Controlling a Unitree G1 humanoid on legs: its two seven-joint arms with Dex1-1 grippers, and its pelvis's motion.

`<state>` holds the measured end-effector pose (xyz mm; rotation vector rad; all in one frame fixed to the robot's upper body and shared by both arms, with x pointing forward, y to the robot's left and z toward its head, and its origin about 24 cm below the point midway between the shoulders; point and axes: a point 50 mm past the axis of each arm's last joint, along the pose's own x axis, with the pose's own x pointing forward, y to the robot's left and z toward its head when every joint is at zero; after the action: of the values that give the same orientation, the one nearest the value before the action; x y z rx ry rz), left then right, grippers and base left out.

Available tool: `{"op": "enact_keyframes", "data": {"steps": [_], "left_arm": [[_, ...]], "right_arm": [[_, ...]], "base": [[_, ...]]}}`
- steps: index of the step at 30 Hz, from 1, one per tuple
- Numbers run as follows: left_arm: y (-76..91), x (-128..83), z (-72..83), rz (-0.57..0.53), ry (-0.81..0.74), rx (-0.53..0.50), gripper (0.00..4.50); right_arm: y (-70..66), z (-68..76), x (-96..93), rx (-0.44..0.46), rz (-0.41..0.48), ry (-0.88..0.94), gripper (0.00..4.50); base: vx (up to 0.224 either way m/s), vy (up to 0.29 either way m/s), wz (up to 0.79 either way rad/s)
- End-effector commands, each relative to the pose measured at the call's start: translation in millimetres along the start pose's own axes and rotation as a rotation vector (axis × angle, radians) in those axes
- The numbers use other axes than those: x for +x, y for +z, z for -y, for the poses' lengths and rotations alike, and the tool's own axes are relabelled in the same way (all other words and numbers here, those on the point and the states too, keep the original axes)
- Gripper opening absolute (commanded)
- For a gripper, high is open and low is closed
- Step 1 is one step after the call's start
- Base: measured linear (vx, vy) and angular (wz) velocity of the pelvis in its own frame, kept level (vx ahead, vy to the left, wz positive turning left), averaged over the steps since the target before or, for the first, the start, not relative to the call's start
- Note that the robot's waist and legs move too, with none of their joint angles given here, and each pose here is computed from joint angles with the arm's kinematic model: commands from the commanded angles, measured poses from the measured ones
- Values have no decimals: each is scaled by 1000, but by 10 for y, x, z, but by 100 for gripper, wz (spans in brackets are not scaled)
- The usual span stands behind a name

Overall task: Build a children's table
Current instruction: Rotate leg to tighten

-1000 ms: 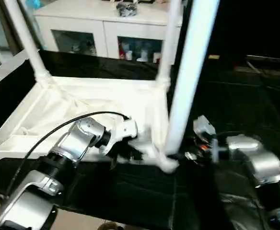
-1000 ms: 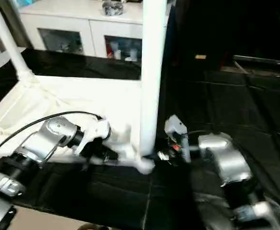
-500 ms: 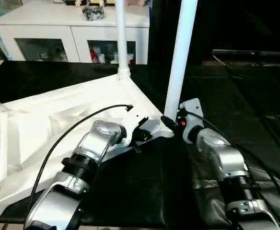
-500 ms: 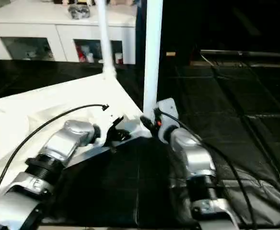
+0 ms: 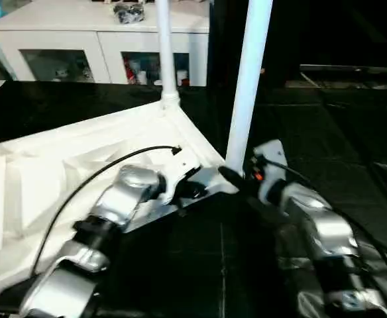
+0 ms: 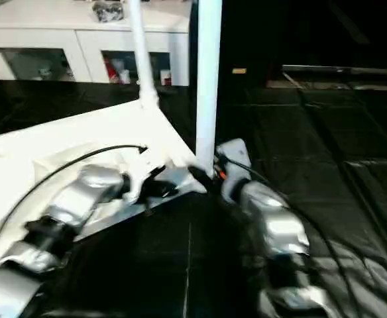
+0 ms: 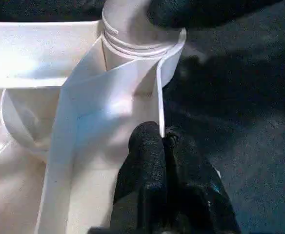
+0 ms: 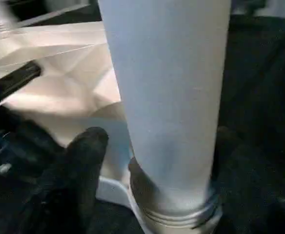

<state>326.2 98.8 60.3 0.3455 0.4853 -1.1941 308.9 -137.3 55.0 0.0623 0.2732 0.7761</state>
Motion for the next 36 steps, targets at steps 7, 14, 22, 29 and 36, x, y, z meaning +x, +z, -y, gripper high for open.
{"op": "enact_keyframes", "data": {"steps": [7, 14, 22, 29, 36], "left_arm": [[-8, -136, 136, -20, -274, 180, 0], [-60, -180, 184, -79, -402, 263, 0], [-83, -195, 237, -127, -499, 320, 0], [-86, -197, 235, -130, -511, 332, 0], [-96, -196, 236, -133, -520, 336, 0]], "right_arm": [[60, 93, -390, -147, -79, 314, 394], [70, 69, -511, -184, -155, 524, 394], [49, 36, -507, -162, -199, 654, 343], [27, -1, -492, -148, -221, 709, 289], [25, -6, -482, -131, -226, 736, 224]], "base": [[0, 0, 0], [0, 0, 0], [0, 0, 0], [0, 0, 0], [0, 0, 0]]}}
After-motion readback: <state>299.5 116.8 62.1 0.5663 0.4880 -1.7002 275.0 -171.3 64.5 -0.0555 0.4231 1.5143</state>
